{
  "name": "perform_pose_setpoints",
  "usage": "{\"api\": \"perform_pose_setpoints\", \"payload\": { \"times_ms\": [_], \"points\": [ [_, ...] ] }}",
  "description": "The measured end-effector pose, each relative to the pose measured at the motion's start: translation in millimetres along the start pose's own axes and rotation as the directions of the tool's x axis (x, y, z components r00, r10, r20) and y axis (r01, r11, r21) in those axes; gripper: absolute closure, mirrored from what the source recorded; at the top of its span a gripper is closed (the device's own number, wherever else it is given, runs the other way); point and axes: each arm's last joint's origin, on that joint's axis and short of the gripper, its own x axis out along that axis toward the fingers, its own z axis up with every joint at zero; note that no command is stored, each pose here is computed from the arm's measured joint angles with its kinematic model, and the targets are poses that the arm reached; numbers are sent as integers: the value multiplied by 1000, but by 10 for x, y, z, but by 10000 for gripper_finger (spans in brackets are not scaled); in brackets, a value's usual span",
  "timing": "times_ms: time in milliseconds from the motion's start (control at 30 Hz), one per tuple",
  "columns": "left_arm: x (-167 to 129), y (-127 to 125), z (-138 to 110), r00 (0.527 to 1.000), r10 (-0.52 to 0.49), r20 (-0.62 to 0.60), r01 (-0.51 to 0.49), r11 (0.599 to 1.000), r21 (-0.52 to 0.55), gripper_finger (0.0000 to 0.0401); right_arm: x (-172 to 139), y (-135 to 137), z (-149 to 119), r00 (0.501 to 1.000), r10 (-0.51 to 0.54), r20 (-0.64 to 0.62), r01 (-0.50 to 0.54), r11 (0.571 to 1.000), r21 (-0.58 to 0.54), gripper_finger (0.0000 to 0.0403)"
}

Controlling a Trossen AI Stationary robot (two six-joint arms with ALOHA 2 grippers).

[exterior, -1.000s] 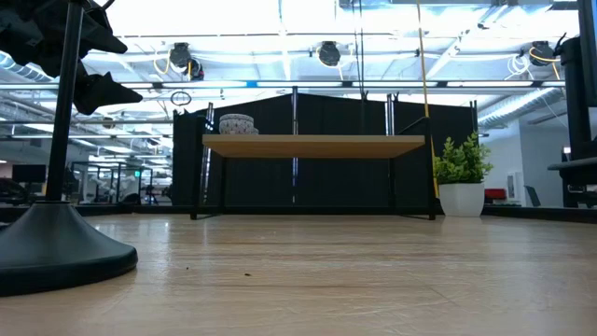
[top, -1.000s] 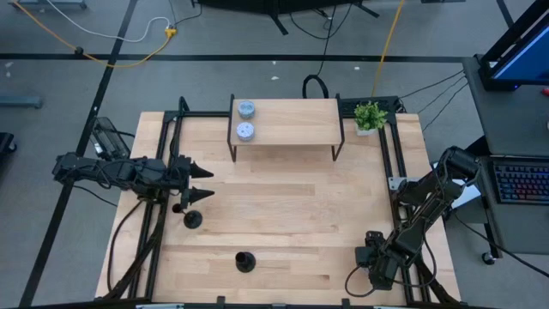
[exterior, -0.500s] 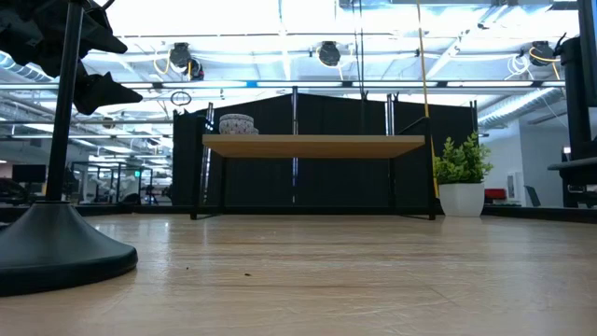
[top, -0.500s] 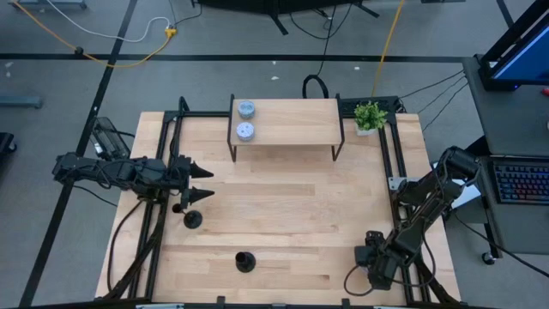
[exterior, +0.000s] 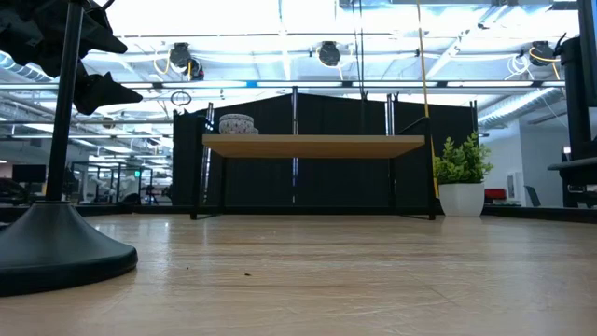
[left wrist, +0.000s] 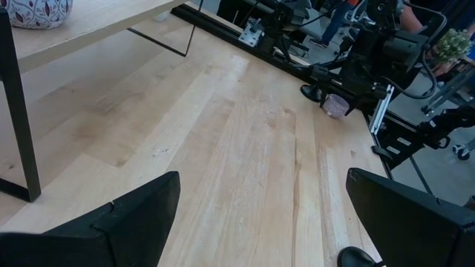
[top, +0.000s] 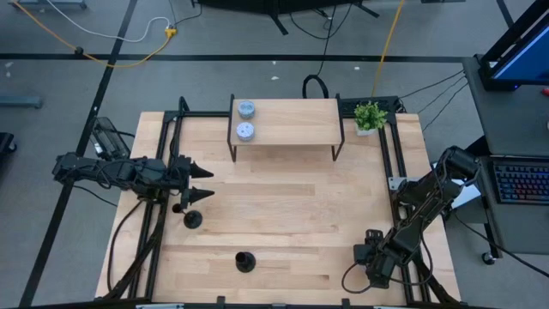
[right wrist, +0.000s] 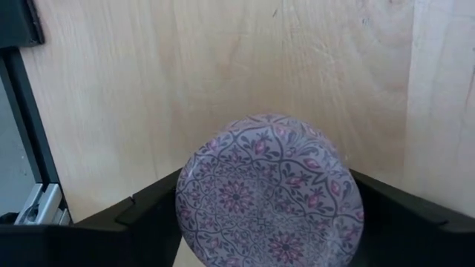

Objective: Pick & Place candle stick holders
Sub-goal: Put the pink scented candle on the shelf

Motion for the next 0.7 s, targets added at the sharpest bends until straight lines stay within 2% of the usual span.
{"api": "perform_pose_setpoints", "payload": {
  "times_ms": [400, 700],
  "points": [
    [0, 0, 0, 1000, 0, 0, 0, 1000, 3, 9, -2, -9, 16, 1000, -1, 0, 1, 1000, 21, 105],
    [0, 0, 0, 1000, 0, 0, 0, 1000, 0, 9, -12, -89, 154, 1000, 12, -22, -12, 1000, 10, 107]
  ]
}}
